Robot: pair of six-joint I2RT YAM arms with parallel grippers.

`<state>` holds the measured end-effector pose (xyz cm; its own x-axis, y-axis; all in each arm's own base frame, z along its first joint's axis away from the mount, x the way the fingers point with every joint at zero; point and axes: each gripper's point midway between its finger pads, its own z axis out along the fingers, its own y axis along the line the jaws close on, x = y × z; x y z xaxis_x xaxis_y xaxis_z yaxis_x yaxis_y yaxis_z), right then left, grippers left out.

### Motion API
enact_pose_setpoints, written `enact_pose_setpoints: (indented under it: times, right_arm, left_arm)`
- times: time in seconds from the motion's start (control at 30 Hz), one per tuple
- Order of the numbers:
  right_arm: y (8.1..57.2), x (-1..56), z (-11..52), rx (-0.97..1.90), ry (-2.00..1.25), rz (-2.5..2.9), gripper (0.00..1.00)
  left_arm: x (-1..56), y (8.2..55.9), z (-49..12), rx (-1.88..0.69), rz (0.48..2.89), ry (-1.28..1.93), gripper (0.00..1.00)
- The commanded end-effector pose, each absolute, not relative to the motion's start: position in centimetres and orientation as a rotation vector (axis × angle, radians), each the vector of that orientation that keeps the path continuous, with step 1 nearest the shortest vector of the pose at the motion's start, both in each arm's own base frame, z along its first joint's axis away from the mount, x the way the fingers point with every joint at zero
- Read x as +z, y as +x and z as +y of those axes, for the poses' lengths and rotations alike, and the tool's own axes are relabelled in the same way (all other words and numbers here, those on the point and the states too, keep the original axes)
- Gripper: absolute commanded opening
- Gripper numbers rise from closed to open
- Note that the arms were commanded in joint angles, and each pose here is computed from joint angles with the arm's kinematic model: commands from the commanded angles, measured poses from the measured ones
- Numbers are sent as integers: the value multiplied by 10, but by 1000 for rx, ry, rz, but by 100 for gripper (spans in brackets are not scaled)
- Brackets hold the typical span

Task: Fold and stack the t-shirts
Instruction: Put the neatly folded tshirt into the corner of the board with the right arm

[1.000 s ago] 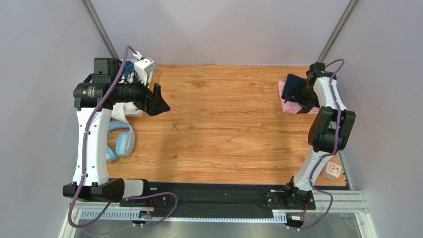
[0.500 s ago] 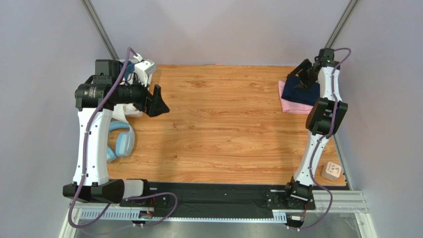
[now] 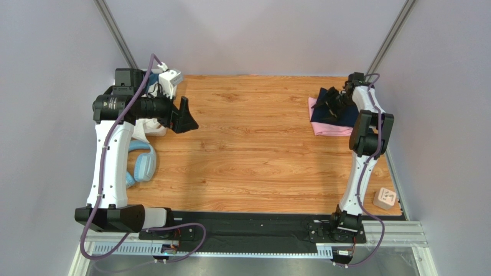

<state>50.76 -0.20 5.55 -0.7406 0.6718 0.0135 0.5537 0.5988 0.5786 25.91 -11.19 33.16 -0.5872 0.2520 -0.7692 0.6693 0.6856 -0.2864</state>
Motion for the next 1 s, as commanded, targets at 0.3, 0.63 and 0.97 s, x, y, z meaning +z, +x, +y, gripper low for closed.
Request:
enact_pose_setpoints:
  times: [0.3, 0.63, 0.97]
  right_arm:
    - [469, 291, 50, 486, 355, 2281, 100]
    - [345, 289, 149, 758, 42, 2238, 100]
    - [297, 264, 188, 716, -152, 2286, 100]
  left_arm:
    - [345, 288, -83, -519, 2139, 514, 100]
    - [329, 278, -77, -485, 2158, 477, 100]
    - [300, 272, -74, -472, 2182, 448, 100]
